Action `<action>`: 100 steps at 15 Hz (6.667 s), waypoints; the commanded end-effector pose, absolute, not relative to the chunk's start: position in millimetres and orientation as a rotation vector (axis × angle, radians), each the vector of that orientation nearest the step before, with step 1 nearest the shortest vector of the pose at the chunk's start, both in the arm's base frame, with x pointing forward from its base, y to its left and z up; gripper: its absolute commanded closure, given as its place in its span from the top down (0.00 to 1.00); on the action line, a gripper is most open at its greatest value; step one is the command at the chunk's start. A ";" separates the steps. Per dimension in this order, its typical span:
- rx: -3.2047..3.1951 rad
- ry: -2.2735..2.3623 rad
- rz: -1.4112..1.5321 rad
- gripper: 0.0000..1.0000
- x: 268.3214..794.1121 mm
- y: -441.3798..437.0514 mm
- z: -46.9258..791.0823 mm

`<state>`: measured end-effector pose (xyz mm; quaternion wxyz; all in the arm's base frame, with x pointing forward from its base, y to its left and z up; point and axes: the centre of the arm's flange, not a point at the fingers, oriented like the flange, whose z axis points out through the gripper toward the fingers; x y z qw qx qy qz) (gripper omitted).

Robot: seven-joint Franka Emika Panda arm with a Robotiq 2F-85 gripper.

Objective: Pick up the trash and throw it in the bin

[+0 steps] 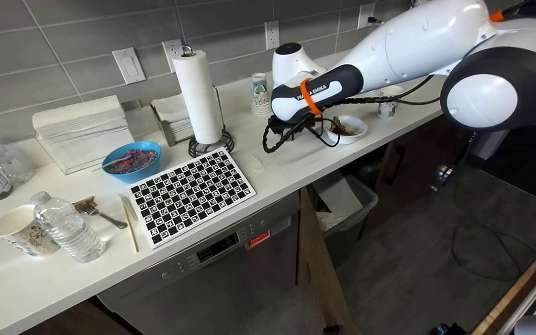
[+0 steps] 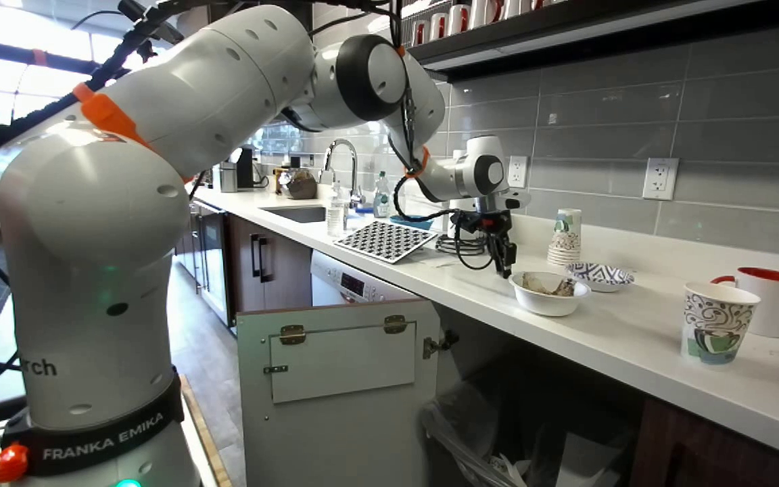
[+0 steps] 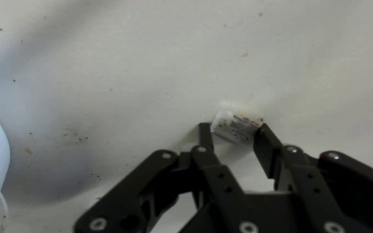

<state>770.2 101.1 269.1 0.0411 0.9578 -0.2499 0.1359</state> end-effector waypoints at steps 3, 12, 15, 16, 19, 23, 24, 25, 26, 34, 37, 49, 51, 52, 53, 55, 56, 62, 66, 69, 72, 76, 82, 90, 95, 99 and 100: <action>2.927 -0.814 0.394 0.00 780.0 98.7 261.1; 3.001 -0.578 0.416 0.01 749.6 97.5 305.2; 3.070 -0.335 0.407 0.01 729.4 102.1 321.2; 3.089 -0.245 0.403 0.01 720.1 104.4 325.4; 3.144 0.008 0.377 0.01 697.6 106.9 335.9; 3.150 0.362 0.285 0.01 659.6 110.5 348.1; 3.135 0.454 0.269 0.01 648.8 109.9 347.9; 3.107 0.547 0.271 0.01 636.0 108.9 345.3; 3.092 0.635 0.253 0.01 625.3 107.7 345.1; 2.996 1.057 -0.044 0.01 547.8 81.5 299.0; 3.036 1.022 -0.109 0.01 522.8 65.9 279.1; 3.094 0.516 0.136 0.01 456.9 15.6 174.1; 3.087 0.366 0.260 0.01 463.2 9.6 158.2; 3.110 0.482 0.198 0.04 466.6 11.1 191.4; 3.106 0.436 0.236 0.04 465.2 7.2 183.6; 3.107 0.401 0.245 0.04 463.9 5.0 172.5; 3.109 0.397 0.242 0.04 463.8 5.4 170.6; 3.158 0.300 0.223 0.01 458.1 -12.3 132.8; 3.177 0.263 0.217 0.01 454.5 -25.4 102.6; 3.197 0.243 0.198 0.01 453.8 -32.7 77.1; 3.184 0.256 0.192 0.01 461.7 -34.1 54.2; 3.207 0.285 0.271 0.01 480.9 -29.3 35.5; 3.181 0.212 0.489 0.01 507.5 -26.6 21.5; 3.138 0.022 0.675 0.01 532.2 -35.8 2.6; 3.122 -0.127 0.740 0.01 544.8 -40.1 -5.2; 3.099 -0.191 0.783 0.01 553.6 -41.2 -9.0; 3.099 -0.201 0.781 0.29 555.3 -40.5 -10.0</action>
